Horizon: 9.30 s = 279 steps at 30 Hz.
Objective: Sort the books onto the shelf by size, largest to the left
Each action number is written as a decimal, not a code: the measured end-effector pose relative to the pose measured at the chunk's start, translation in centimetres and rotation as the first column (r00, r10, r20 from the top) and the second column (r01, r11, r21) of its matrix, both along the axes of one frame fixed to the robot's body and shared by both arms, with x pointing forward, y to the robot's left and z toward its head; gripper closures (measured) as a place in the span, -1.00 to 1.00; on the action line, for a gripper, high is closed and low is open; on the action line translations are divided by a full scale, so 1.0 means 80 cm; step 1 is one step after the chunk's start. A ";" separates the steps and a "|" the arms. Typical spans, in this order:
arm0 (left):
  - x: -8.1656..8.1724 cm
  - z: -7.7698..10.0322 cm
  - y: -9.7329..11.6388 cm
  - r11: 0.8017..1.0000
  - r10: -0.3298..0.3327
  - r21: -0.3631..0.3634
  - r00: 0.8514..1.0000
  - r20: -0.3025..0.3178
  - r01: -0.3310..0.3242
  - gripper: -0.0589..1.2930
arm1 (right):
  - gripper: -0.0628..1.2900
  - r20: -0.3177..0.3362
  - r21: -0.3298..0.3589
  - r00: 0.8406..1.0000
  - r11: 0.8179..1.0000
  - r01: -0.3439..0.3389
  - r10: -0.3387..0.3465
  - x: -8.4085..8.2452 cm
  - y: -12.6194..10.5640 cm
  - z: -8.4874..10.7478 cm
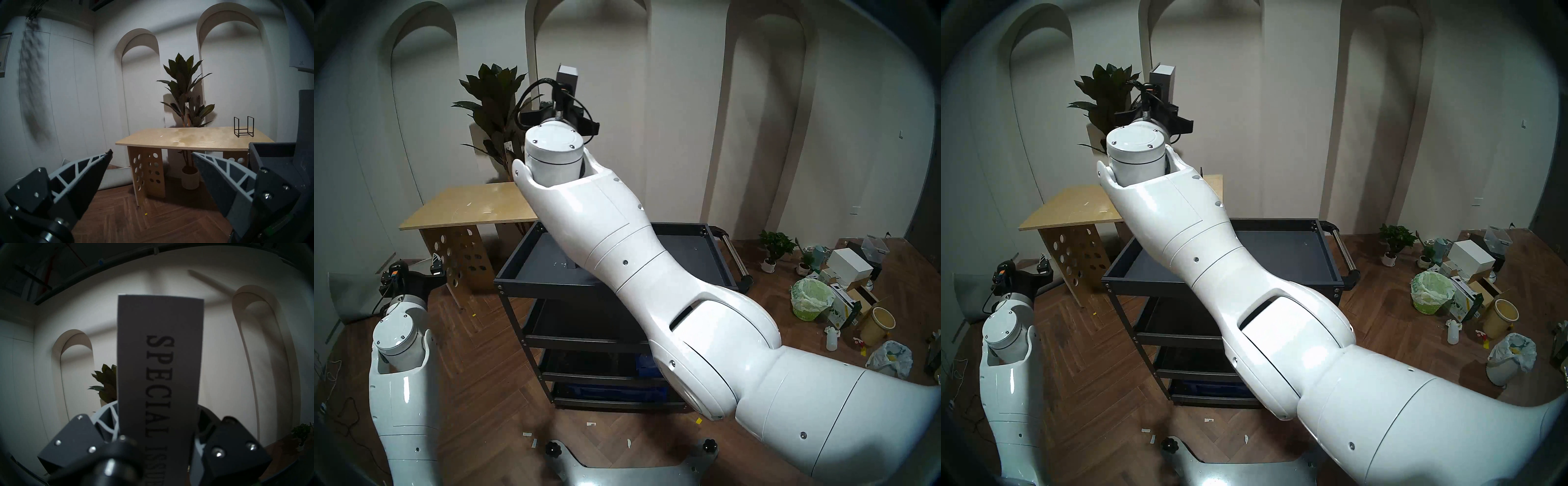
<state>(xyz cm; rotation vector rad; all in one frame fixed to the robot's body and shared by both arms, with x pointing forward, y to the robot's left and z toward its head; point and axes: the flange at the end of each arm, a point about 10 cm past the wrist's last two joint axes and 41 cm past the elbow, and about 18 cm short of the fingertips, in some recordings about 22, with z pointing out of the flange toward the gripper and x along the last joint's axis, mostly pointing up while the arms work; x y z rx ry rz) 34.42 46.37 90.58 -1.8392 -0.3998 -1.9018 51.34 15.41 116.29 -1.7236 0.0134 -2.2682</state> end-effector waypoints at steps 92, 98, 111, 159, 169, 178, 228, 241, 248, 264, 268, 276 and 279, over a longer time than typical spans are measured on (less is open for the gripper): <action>-0.008 -0.125 0.082 0.972 0.096 -0.196 0.979 -0.180 -0.131 -0.91 | 0.18 -0.201 -0.146 0.961 0.964 -0.222 0.191 0.019 0.050 -0.255; -0.009 -0.131 0.083 0.970 0.096 -0.203 0.977 -0.190 -0.135 -0.91 | 0.18 -0.205 -0.174 0.961 0.959 -0.224 0.187 0.019 0.047 -0.267; -0.006 -0.143 0.082 0.967 0.088 -0.219 0.974 -0.207 -0.134 -0.91 | 0.18 -0.204 -0.218 0.962 0.950 -0.225 0.181 0.021 0.041 -0.284; 0.024 -0.149 0.068 0.968 0.034 -0.236 0.976 -0.213 -0.085 -0.91 | -0.87 -0.157 -0.276 0.969 0.934 -0.227 0.189 0.025 0.036 -0.286; 0.027 -0.146 0.069 0.969 0.033 -0.235 0.978 -0.208 -0.083 -0.91 | -0.87 -0.130 -0.275 0.973 0.935 -0.222 0.192 0.028 0.038 -0.272; 0.030 -0.143 0.068 0.970 0.027 -0.233 0.980 -0.200 -0.074 -0.91 | -0.87 -0.093 -0.270 0.977 0.940 -0.210 0.192 0.032 0.040 -0.251; 0.102 0.038 -0.097 0.951 -0.302 -0.010 0.936 0.182 0.309 -0.91 | -0.87 0.197 0.013 0.814 0.832 0.555 -0.546 0.172 -0.271 -0.062; 0.077 0.066 -0.150 0.943 -0.324 0.013 0.911 0.256 0.331 -0.91 | -0.87 0.139 -0.121 0.683 0.672 0.731 -0.717 0.186 -0.413 -0.131; 0.058 0.073 -0.185 0.937 -0.337 0.009 0.900 0.278 0.348 -0.91 | -0.87 0.138 -0.175 0.661 0.639 0.749 -0.738 0.185 -0.445 -0.151; 0.024 0.104 -0.304 0.888 -0.423 -0.045 0.851 0.311 0.458 -0.91 | -0.87 0.122 -0.240 0.661 0.625 0.743 -0.740 0.180 -0.488 -0.197; 0.018 0.108 -0.323 0.886 -0.423 -0.064 0.855 0.300 0.460 -0.91 | -0.87 0.120 -0.250 0.665 0.626 0.739 -0.737 0.177 -0.497 -0.209; 0.031 0.092 -0.356 0.900 -0.401 -0.091 0.890 0.216 0.427 -0.91 | -0.87 0.124 -0.258 0.682 0.640 0.723 -0.721 0.174 -0.509 -0.227; 0.043 0.081 -0.367 0.908 -0.388 -0.094 0.905 0.173 0.408 -0.91 | -0.87 0.129 -0.257 0.690 0.648 0.717 -0.713 0.172 -0.512 -0.232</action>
